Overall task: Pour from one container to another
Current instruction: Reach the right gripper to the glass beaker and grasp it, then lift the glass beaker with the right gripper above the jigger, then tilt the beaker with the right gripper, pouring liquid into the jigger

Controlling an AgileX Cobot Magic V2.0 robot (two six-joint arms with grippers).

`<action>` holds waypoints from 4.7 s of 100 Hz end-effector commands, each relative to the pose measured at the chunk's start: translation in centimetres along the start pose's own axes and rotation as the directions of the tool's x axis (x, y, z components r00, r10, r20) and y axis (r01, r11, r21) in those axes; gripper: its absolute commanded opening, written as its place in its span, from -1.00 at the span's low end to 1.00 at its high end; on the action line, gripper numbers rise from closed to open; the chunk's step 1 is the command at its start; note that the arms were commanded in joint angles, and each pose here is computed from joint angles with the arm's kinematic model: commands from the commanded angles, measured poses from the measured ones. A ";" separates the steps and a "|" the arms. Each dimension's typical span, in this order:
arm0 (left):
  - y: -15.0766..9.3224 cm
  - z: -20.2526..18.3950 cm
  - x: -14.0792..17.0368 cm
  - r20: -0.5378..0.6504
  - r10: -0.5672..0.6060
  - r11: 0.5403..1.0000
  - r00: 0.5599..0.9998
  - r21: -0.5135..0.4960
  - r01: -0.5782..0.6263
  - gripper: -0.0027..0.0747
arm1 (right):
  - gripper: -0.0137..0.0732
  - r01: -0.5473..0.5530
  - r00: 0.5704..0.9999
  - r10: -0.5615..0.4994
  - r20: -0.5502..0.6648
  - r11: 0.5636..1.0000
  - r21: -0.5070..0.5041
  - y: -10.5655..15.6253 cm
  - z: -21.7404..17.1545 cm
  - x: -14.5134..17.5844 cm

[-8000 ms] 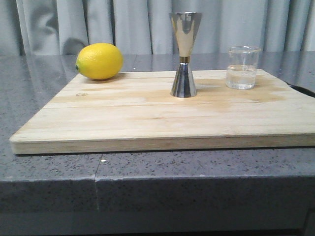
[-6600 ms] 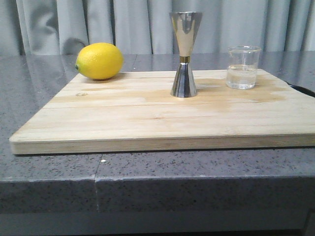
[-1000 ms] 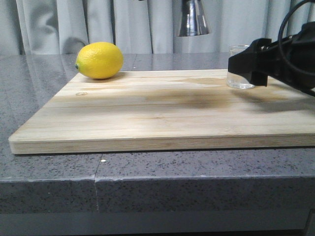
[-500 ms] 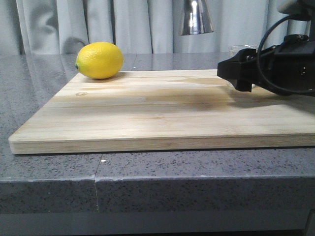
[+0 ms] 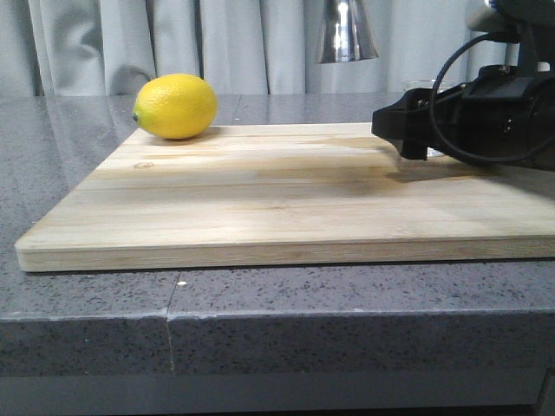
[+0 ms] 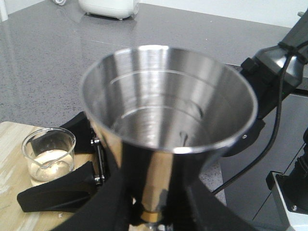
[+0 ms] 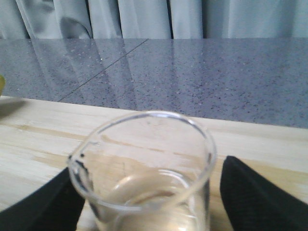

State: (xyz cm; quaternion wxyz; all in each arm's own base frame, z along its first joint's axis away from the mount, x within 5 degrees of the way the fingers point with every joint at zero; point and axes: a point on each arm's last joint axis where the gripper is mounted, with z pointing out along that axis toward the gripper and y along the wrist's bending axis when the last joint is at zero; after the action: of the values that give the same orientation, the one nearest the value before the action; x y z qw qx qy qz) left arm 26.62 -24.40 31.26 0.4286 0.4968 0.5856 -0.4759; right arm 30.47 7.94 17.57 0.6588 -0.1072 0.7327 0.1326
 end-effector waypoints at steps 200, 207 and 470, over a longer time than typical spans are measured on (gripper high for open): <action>-2.6 -0.9 -1.8 0.003 -0.006 0.982 1.000 0.191 0.005 -0.98 | -0.34 0.704 0.666 -0.602 0.440 0.702 -0.104 6.8 -8.2 -20.1; -2.6 -0.9 -1.8 0.002 -0.008 0.981 1.000 0.192 0.007 -0.98 | -0.34 0.715 0.653 -0.605 0.456 0.691 -0.107 7.0 -8.3 -20.1; -2.8 -0.9 -1.6 -0.010 -0.001 0.978 1.000 0.207 0.004 -0.98 | -0.34 0.974 -0.048 -0.884 0.465 0.062 0.219 7.6 -8.5 -19.9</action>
State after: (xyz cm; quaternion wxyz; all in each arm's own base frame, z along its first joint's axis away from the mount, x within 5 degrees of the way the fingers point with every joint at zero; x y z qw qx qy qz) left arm 24.80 -24.11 30.57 0.3424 0.5536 0.5668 -0.5050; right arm 23.04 11.93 36.15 0.6821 -0.6218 0.2915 -0.2513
